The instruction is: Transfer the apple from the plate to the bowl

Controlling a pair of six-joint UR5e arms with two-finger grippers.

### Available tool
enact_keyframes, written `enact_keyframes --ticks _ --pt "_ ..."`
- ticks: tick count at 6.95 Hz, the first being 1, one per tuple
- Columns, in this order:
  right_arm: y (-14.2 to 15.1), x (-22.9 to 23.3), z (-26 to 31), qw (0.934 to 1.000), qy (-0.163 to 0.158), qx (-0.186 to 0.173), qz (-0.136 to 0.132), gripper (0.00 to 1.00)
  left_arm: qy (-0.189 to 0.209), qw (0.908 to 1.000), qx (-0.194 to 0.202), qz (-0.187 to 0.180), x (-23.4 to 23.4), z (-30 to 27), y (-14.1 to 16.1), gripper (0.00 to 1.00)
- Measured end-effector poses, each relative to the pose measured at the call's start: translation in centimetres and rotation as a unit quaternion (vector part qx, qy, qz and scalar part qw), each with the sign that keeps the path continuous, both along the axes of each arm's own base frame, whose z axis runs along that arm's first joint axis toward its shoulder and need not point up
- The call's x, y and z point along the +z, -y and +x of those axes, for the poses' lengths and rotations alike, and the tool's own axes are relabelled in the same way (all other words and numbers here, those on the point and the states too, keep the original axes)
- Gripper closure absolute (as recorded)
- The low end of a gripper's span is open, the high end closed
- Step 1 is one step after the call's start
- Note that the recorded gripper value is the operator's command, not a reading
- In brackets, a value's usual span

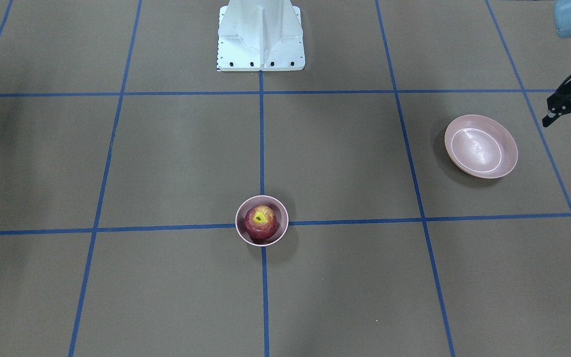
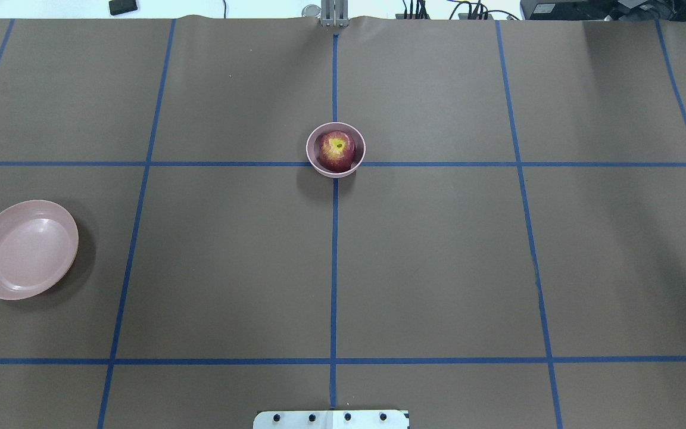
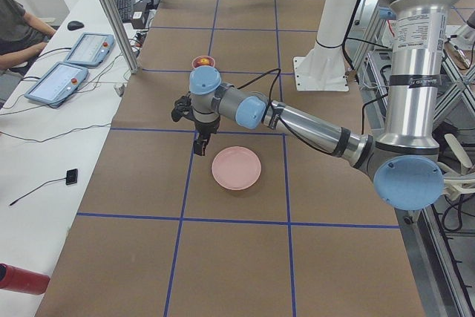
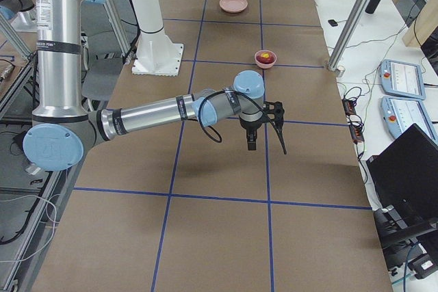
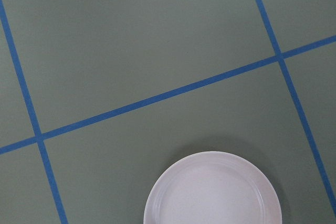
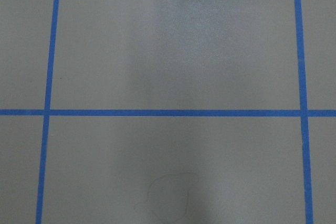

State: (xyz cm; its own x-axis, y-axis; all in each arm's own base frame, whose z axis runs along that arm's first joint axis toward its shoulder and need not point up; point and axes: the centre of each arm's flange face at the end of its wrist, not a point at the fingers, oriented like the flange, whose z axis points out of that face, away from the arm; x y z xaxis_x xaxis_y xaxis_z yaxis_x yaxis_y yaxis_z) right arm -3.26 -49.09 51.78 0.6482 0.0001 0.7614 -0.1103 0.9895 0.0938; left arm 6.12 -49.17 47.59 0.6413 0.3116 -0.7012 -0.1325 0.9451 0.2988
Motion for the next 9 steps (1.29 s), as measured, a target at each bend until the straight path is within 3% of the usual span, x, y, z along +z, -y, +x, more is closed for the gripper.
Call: enact_keyframes --ticks 4,9 --pt "0.0 -0.1 0.0 1.0 0.001 0.0 0.0 0.0 -0.005 0.9999 -0.01 0.006 -1.8 0.0 -0.2 0.02" --pt "0.0 -0.4 -0.3 1.0 0.0 -0.003 0.005 0.0 0.001 0.9999 -0.011 -0.003 -0.7 0.0 -0.1 0.02"
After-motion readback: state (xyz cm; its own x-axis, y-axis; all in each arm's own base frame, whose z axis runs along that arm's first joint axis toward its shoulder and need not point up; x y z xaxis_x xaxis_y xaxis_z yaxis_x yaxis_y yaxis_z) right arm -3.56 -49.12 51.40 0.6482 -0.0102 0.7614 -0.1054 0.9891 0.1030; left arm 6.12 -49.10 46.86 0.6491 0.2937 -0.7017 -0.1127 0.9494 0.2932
